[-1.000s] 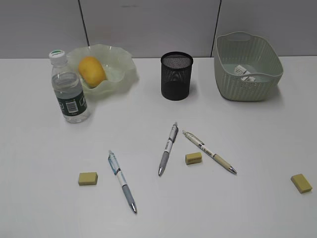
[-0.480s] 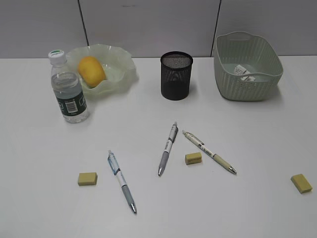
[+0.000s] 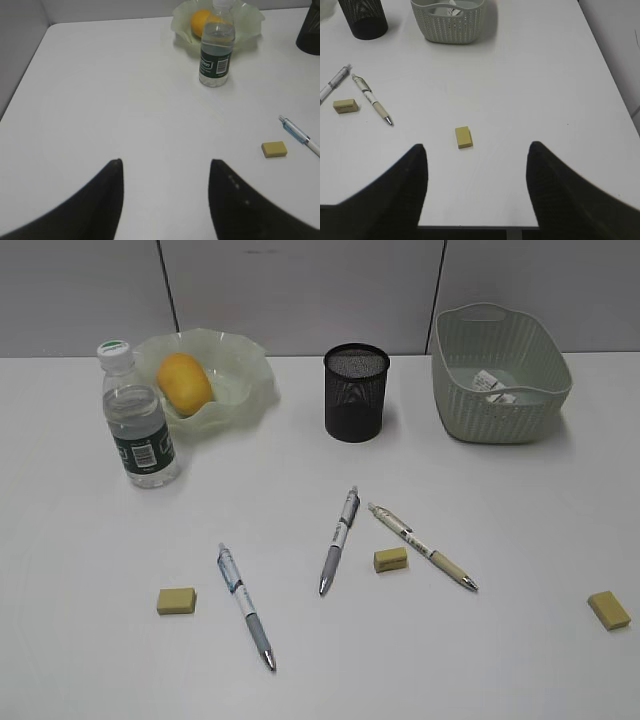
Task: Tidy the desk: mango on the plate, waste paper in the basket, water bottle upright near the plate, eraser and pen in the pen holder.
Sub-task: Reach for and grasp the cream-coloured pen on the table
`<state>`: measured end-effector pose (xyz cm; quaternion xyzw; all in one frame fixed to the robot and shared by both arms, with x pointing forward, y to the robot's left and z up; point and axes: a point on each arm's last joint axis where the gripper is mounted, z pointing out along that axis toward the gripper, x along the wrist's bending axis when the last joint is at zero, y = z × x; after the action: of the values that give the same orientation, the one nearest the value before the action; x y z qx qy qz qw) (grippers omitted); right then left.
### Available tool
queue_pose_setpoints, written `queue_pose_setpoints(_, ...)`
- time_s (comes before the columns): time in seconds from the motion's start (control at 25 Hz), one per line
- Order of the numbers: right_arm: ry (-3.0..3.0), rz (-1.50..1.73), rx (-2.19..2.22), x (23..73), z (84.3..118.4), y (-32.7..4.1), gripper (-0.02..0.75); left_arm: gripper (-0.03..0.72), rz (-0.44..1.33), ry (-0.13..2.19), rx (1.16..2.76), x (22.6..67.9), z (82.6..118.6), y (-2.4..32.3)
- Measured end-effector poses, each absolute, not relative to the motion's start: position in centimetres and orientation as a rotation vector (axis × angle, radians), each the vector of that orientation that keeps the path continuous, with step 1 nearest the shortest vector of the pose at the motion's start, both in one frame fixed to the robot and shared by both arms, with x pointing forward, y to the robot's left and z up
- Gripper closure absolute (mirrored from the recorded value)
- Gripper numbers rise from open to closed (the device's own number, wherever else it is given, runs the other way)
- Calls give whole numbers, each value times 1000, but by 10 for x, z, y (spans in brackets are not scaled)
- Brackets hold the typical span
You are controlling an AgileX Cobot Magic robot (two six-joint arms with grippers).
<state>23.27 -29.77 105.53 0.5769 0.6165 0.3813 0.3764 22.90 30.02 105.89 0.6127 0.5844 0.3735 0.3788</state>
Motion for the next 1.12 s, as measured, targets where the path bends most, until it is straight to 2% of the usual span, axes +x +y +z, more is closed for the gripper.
queue_pose_setpoints(0.48, 1622, 953, 1519, 246, 1065, -296, 244, 291, 955, 1492, 1565, 229, 1059, 300)
queue_pose_setpoints(0.72, 1819, 806, 1681, 298, 1077, -292, 244, 291, 955, 1492, 1565, 229, 1059, 300)
queue_pose_setpoints(1.12, 2083, 606, 1839, 418, 1101, -284, 244, 309, 955, 1492, 1565, 229, 1059, 300)
